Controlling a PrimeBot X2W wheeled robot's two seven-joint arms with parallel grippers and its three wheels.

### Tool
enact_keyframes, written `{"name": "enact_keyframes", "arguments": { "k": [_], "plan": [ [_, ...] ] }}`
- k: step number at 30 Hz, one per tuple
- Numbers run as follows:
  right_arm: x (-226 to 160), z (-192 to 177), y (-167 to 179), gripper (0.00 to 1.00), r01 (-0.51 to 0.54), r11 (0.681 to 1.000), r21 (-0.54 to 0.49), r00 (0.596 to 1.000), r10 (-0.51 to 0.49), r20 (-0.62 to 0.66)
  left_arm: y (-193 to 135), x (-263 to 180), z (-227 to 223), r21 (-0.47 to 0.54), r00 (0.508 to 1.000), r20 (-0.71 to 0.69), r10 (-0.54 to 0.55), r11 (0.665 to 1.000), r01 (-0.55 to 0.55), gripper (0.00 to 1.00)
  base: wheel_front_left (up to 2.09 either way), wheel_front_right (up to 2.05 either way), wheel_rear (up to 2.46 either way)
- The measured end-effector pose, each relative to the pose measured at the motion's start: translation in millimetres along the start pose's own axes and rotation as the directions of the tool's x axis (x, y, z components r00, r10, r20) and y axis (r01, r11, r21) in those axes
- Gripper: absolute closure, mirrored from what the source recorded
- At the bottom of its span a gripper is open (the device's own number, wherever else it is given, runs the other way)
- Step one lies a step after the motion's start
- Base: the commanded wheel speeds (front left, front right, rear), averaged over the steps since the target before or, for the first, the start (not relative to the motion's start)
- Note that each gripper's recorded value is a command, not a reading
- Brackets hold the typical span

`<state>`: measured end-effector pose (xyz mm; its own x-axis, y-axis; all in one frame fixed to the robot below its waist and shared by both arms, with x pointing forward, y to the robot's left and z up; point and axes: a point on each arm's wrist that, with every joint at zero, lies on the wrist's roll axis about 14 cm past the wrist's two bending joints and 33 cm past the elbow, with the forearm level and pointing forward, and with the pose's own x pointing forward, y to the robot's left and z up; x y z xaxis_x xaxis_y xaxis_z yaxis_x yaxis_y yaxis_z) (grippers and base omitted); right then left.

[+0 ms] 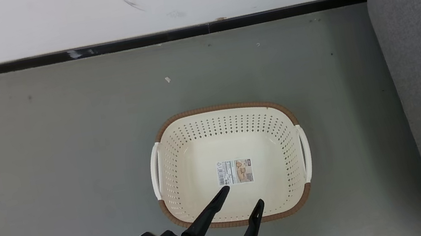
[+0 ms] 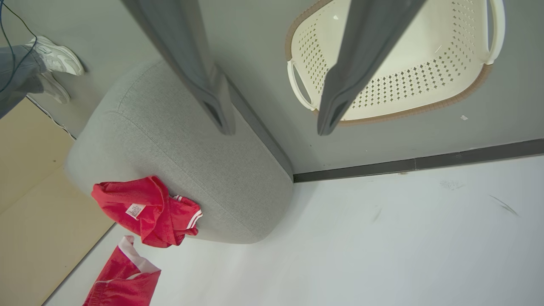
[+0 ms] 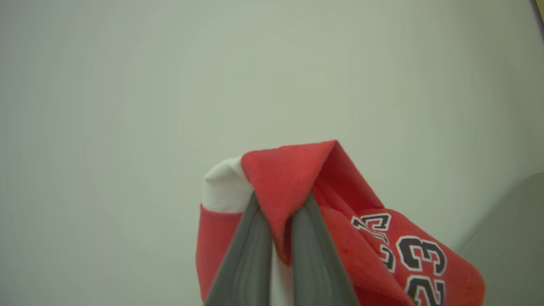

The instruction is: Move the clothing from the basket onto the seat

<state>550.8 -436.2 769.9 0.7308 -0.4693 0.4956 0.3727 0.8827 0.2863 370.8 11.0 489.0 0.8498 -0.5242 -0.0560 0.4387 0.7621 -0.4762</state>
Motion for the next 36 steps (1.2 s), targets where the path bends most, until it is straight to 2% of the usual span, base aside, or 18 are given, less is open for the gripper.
{"name": "enact_keyframes", "arguments": {
  "k": [4,8,16,18,20,24,29,33,36],
  "plan": [
    [12.1,6.4,6.8,1.00,0.000,1.000,-0.020,0.999,0.000,0.039,8.3,3.1,-1.2,0.001,1.000,-0.004,0.016,1.000,-0.016,0.00,0.00,0.00,0.00],
    [16.0,-3.7,-2.0,1.00,0.031,0.998,-0.061,0.999,-0.029,0.032,16.6,3.2,-7.9,-0.005,0.999,-0.025,0.036,0.999,-0.036,0.00,0.00,0.00,0.00],
    [9.0,-60.8,-22.5,1.00,0.086,0.989,-0.117,0.993,-0.094,-0.066,30.3,3.9,-24.6,-0.016,0.995,-0.087,0.058,0.998,-0.060,0.00,0.00,0.00,0.00],
    [3.6,-81.1,-21.7,1.00,0.063,0.983,-0.175,0.991,-0.082,-0.108,33.4,4.9,-27.7,-0.019,0.993,-0.097,0.063,0.998,-0.066,0.00,0.00,0.00,0.00],
    [-0.5,-93.7,-22.4,1.00,0.058,0.980,-0.188,0.987,-0.084,-0.135,34.8,5.6,-29.9,-0.020,0.992,-0.106,0.064,0.998,-0.067,0.00,0.00,0.00,0.00],
    [-23.5,-141.9,-44.0,1.00,0.086,0.970,-0.225,0.964,-0.139,-0.228,41.7,13.9,-32.1,-0.015,0.992,-0.112,0.060,0.998,-0.062,0.00,0.00,0.00,0.00],
    [-52.0,-179.3,-70.3,1.00,0.080,0.945,-0.318,0.932,-0.184,-0.313,48.8,23.5,-32.7,-0.012,0.992,-0.109,0.056,0.998,-0.057,0.00,0.00,0.00,0.00],
    [-86.9,-218.3,-82.3,1.00,0.078,0.942,-0.325,0.887,-0.215,-0.409,50.3,33.7,-31.2,0.004,0.994,-0.099,0.039,0.999,-0.038,0.00,0.00,0.00,0.00],
    [-119.3,-248.5,-85.1,0.94,0.048,0.942,-0.332,0.842,-0.217,-0.494,49.4,40.8,-30.5,0.002,0.996,-0.091,0.023,1.000,-0.023,0.00,0.00,0.00,0.00]
  ]
}}
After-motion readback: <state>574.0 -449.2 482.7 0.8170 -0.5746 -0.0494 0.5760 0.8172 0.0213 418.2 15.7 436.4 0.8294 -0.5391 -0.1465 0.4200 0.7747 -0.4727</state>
